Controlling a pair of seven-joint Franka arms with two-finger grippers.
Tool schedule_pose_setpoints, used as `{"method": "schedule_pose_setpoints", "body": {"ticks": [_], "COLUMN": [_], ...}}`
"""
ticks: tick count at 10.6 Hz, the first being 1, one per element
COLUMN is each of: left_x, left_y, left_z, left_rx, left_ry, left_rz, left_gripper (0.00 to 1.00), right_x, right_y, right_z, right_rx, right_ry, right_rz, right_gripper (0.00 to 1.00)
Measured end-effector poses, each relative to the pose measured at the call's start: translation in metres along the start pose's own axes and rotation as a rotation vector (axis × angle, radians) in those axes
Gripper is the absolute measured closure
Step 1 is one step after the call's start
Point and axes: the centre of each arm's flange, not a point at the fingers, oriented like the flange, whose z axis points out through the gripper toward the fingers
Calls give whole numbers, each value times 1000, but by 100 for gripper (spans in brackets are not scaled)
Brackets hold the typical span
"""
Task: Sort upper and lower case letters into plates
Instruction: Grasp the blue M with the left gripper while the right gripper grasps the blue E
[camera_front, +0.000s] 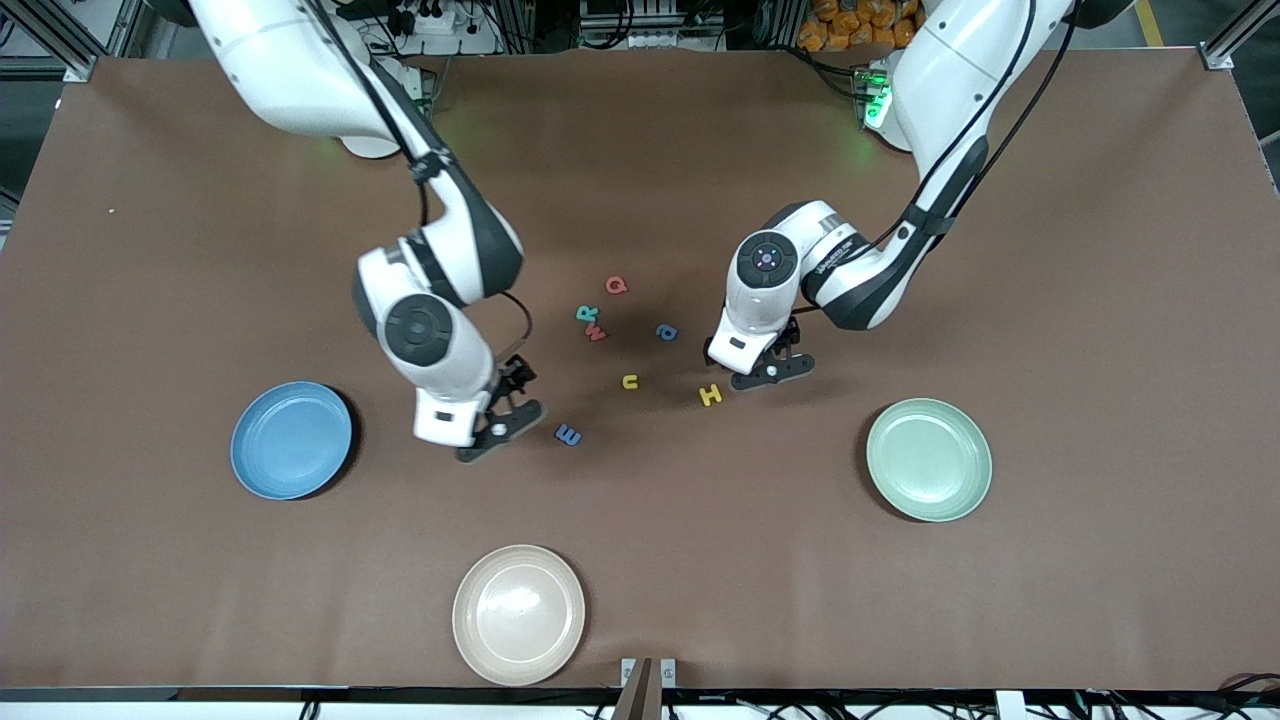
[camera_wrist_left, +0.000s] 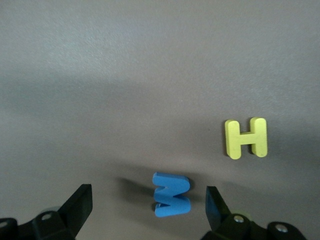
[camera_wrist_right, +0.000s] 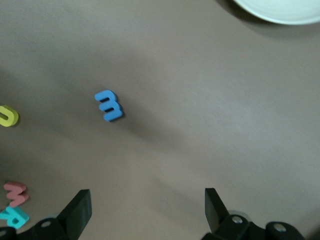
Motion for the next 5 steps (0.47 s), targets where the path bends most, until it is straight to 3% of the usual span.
{"method": "schedule_pose_setpoints", "body": {"ticks": [5], "left_x": [-2], "left_y": [4], "left_z": [11], "left_rx": [-31], "left_ry": [-2], "left_rz": [-1], "left_gripper": [6], "right_x": [20], "right_y": [-3], "right_z": [46], "right_rx": [-15], "right_ry": [79], "right_rz": [-130], "right_gripper": [0]}}
